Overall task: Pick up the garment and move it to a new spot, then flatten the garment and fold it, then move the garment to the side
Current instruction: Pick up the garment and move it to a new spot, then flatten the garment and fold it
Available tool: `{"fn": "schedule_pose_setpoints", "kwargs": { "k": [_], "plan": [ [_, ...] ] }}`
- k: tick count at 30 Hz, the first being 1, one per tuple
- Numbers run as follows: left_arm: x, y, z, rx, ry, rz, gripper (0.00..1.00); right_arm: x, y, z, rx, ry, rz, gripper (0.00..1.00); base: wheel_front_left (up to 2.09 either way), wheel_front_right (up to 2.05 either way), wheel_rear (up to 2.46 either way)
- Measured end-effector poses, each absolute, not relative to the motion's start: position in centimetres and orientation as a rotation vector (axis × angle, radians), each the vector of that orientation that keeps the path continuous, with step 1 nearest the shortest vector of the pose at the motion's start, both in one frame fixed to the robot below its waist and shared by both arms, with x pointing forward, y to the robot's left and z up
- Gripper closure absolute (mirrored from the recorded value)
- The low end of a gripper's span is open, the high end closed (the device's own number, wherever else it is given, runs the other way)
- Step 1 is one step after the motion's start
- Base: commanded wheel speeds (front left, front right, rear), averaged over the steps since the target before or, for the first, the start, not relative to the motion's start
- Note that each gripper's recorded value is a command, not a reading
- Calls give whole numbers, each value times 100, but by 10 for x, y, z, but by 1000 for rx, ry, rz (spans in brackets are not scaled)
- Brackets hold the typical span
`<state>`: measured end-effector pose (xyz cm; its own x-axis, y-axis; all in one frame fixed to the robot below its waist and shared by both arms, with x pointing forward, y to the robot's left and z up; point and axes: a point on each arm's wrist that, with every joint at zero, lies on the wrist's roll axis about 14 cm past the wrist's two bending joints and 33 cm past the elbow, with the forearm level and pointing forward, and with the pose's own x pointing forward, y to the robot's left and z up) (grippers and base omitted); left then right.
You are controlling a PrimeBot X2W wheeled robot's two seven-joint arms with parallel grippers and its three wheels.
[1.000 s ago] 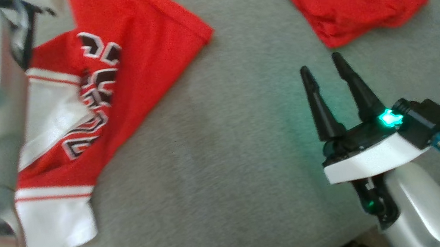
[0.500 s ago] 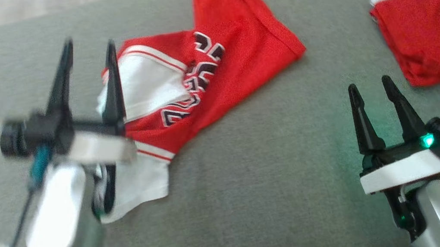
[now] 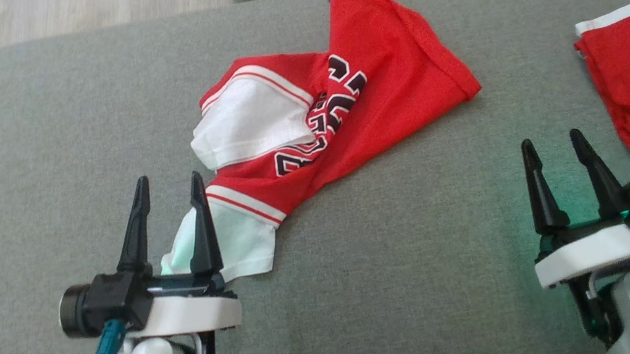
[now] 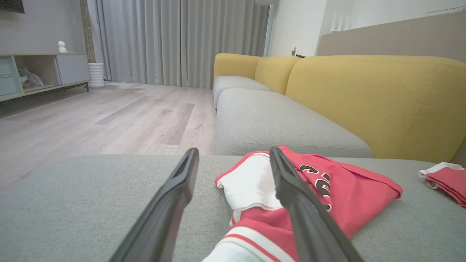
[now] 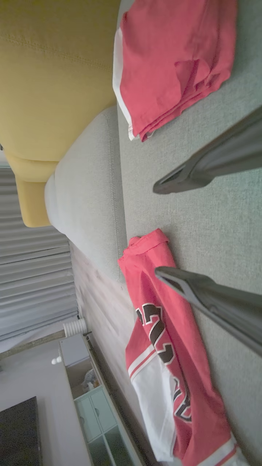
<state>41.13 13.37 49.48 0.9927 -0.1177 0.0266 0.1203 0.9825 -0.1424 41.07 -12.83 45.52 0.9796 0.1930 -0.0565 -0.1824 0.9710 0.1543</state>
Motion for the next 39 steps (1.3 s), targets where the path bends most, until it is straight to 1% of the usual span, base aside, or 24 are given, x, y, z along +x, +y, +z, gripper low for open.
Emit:
{"fn": "schedule_pose_setpoints", "kwargs": {
  "k": [3,5,11,17,21,25,29,30,31,32,33,39],
  "plan": [
    [415,133,493,-147,-17,-120,0,419,-137,435,94,134,169,0,0,0,0],
    [417,135,491,-149,-13,-115,0,430,-139,426,55,174,166,0,0,0,0],
    [421,143,484,-150,2,-95,0,470,-126,410,-63,271,212,0,0,0,0],
    [424,155,481,-152,7,-60,0,482,-118,378,-133,396,239,0,0,0,0],
    [425,161,476,-153,17,-38,0,491,-112,370,-154,419,253,0,0,0,0],
    [424,168,471,-148,29,-16,0,506,-106,370,-152,402,258,0,0,0,0],
    [424,169,469,-144,33,-16,0,511,-105,370,-139,389,255,0,0,0,0],
    [424,169,469,-144,33,-16,0,511,-105,370,-139,389,255,7,0,0,0],
    [425,169,469,-143,33,-15,0,511,-105,370,-137,387,256,28,0,0,0],
    [425,170,469,-141,32,-13,0,511,-105,370,-135,386,256,91,0,0,0],
    [425,170,470,-144,32,-15,0,511,-105,370,-134,379,257,100,0,0,0],
    [428,164,472,-148,22,-28,0,509,-111,377,-130,348,245,100,0,0,0]
  ]
}}
